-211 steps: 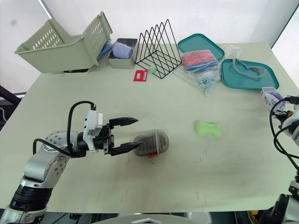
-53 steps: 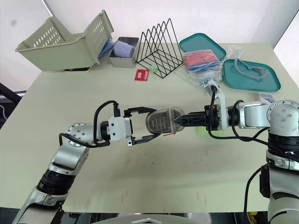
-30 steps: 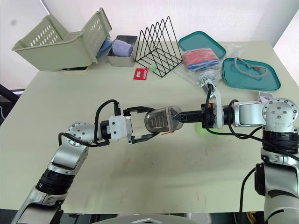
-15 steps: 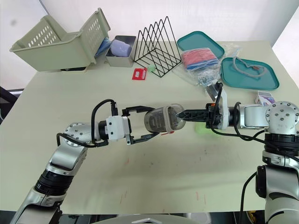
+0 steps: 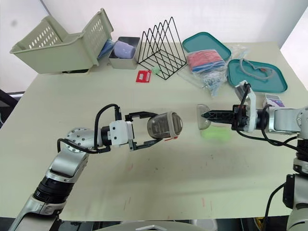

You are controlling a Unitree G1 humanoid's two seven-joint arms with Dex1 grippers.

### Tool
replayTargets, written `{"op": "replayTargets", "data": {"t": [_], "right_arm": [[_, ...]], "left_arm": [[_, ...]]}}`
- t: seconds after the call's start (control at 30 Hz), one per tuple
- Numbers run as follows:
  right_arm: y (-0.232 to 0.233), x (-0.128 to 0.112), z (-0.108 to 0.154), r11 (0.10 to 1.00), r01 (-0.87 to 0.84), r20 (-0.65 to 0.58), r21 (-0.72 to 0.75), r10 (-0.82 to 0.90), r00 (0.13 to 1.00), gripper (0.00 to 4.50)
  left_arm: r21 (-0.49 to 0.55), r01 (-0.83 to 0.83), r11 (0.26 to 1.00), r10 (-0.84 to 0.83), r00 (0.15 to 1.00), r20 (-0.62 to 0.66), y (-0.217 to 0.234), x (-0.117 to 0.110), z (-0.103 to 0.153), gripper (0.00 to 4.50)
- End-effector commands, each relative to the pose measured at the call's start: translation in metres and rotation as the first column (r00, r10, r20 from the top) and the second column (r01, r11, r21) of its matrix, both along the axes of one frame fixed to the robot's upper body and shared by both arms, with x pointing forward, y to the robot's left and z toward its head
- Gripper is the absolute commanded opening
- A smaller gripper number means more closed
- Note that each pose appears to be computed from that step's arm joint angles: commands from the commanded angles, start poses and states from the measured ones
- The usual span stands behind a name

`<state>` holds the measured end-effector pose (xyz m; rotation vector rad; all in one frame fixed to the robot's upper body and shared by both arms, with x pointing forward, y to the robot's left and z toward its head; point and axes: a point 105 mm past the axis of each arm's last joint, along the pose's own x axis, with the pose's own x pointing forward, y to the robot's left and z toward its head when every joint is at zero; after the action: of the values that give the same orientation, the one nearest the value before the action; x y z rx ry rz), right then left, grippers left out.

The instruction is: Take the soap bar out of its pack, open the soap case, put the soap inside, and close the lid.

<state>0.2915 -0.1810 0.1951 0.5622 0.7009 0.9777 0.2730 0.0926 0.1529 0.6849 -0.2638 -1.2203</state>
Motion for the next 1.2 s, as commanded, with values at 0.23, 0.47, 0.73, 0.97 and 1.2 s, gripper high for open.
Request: {"op": "replayTargets", "data": {"t": [0.23, 0.47, 0.73, 0.97, 1.2], "right_arm": [[-0.096, 0.033, -0.003, 0.840, 0.393, 0.191, -0.374, -0.346, 0.919, 1.89], [-0.108, 0.052, -0.018, 0.742, 0.501, 0.237, -0.446, -0.442, 0.865, 1.89], [-0.102, 0.065, -0.034, 0.688, 0.545, 0.244, -0.480, -0.493, 0.835, 1.89], [-0.099, 0.070, -0.034, 0.692, 0.562, 0.240, -0.454, -0.513, 0.825, 3.79], [-0.100, 0.069, -0.024, 0.696, 0.566, 0.289, -0.441, -0.487, 0.824, 4.40]], "left_arm": [[-0.005, 0.001, 1.000, -0.001, 1.000, -0.010, 0.004, -0.001, 0.004, 3.48], [0.000, 0.004, 1.000, -0.004, 1.000, -0.016, 0.002, -0.001, 0.002, 3.48], [0.009, -0.003, 1.000, 0.003, 1.000, -0.020, 0.003, -0.001, 0.000, 3.48], [0.013, -0.020, 1.000, 0.020, 1.000, -0.018, 0.006, -0.001, -0.002, 3.48], [0.009, -0.022, 1.000, 0.022, 1.000, -0.016, 0.004, 0.001, -0.002, 3.48]]}}
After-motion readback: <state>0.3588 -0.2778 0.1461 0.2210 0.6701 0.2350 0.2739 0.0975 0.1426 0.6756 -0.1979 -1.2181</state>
